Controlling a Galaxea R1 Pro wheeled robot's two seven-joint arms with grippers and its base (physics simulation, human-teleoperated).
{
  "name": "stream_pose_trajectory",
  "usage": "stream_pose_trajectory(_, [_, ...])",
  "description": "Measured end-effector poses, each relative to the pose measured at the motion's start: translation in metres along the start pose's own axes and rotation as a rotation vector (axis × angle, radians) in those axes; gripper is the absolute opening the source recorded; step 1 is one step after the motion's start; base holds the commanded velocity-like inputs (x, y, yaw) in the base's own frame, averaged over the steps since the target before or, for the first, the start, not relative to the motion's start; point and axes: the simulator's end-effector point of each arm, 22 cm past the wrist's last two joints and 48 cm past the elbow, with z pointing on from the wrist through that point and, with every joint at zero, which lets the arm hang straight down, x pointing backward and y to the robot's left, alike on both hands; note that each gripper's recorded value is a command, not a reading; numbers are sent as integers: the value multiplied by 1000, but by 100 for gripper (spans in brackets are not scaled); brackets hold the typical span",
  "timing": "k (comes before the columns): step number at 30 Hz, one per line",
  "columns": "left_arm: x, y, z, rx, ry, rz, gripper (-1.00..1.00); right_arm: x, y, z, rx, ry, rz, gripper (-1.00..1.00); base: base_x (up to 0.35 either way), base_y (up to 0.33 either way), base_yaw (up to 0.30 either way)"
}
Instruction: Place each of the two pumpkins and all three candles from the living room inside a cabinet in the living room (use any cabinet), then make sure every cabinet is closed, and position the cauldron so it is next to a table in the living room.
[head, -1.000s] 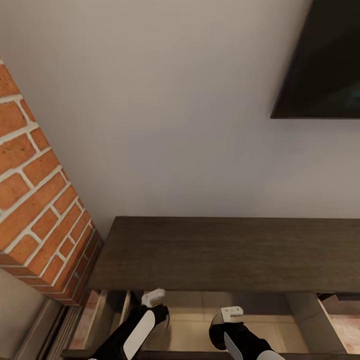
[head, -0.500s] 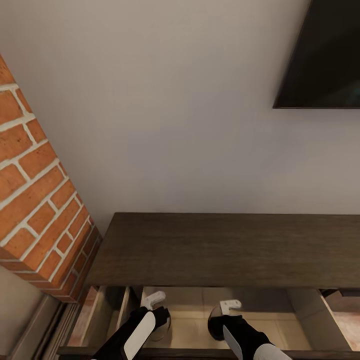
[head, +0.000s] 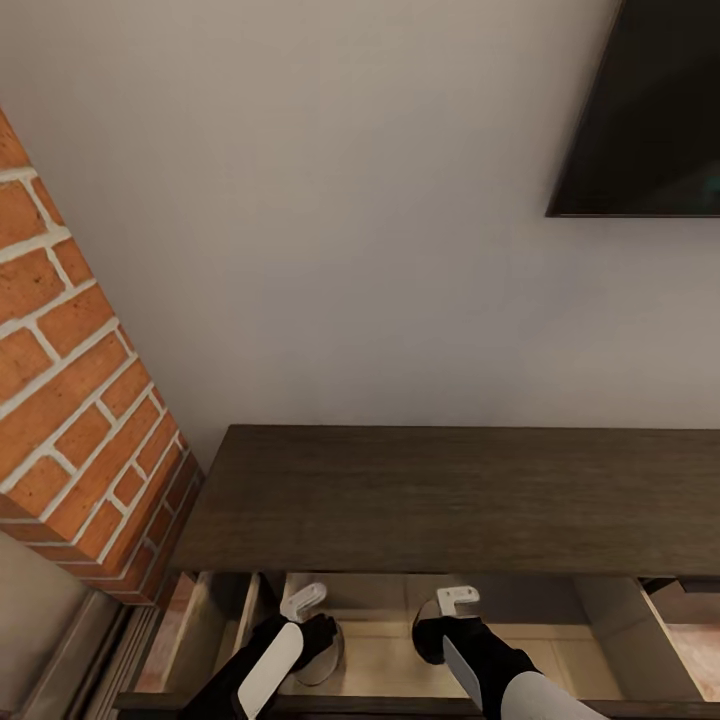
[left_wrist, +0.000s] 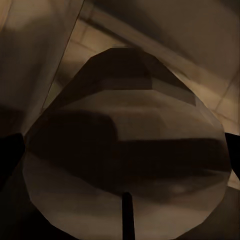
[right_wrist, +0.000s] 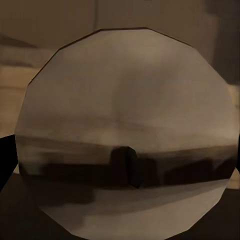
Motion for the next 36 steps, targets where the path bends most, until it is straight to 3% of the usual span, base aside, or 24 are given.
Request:
stream_pose_trajectory(13, [-6, -2, -3, -3, -13, 35, -100, 3, 1, 0, 0, 12, -1, -100, 0, 0, 0])
stream_pose_trajectory(14, [-10, -4, -4, -10, -35, 70, -100, 3, 1, 0, 0, 13, -1, -100, 0, 0, 0])
stream_pose_trajectory(21, [-11, -5, -4, -8, -38, 74, -100, 27, 2, -2, -1, 123, -10, -100, 0, 0, 0])
stream_pose_trajectory(36, [-12, -5, -4, 1, -40, 63, -100, 21, -2, -2, 0, 111, -7, -100, 0, 0, 0])
